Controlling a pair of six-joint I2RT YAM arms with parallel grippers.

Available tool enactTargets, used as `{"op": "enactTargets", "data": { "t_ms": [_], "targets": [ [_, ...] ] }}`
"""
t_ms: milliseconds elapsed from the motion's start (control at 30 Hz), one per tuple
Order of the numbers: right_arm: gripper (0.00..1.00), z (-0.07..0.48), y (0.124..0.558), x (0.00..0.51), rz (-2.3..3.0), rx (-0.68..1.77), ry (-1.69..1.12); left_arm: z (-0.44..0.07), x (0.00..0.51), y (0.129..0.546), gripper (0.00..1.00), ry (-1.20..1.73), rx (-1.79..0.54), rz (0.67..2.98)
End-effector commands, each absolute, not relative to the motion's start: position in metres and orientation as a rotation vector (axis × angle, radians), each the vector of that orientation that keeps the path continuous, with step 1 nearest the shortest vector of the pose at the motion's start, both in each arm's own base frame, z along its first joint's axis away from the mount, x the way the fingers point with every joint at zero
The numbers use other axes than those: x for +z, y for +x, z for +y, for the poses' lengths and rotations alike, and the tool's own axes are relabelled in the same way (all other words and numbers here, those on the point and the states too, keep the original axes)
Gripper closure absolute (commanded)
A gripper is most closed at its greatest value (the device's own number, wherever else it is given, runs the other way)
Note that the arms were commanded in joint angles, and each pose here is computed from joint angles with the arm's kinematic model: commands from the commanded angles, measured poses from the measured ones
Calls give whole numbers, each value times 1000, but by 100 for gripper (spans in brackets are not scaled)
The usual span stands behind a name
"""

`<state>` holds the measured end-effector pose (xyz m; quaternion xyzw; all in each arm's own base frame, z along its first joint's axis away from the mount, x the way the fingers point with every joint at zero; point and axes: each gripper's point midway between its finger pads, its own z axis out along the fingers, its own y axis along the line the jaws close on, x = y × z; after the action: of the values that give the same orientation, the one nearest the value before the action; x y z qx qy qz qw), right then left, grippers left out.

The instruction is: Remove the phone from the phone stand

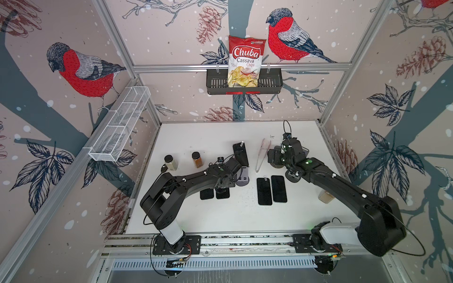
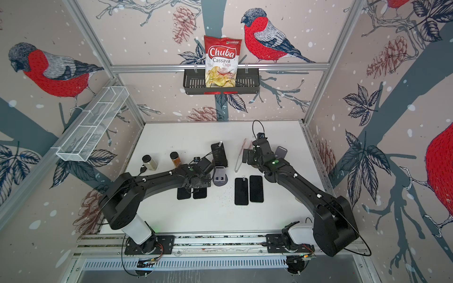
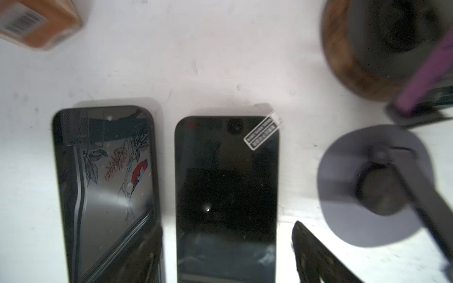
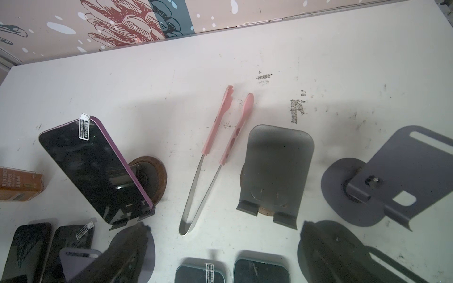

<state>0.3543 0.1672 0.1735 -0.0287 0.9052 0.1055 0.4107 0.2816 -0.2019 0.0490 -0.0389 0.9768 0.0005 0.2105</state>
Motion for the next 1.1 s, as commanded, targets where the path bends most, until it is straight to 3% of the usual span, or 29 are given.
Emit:
{"op": "enactTargets", "data": {
  "t_ms": [0, 467, 1067],
  "targets": [
    [1, 164, 360, 180, 2246, 263, -29, -212, 76, 293, 15, -102, -52, 2632],
    [1, 161, 361, 180, 2247, 262, -8, -268, 142, 299, 7, 25, -382, 2478],
    [1, 156, 357, 184, 2235, 276, -6, -307, 111, 309, 4, 86, -333, 2571]
  ]
}}
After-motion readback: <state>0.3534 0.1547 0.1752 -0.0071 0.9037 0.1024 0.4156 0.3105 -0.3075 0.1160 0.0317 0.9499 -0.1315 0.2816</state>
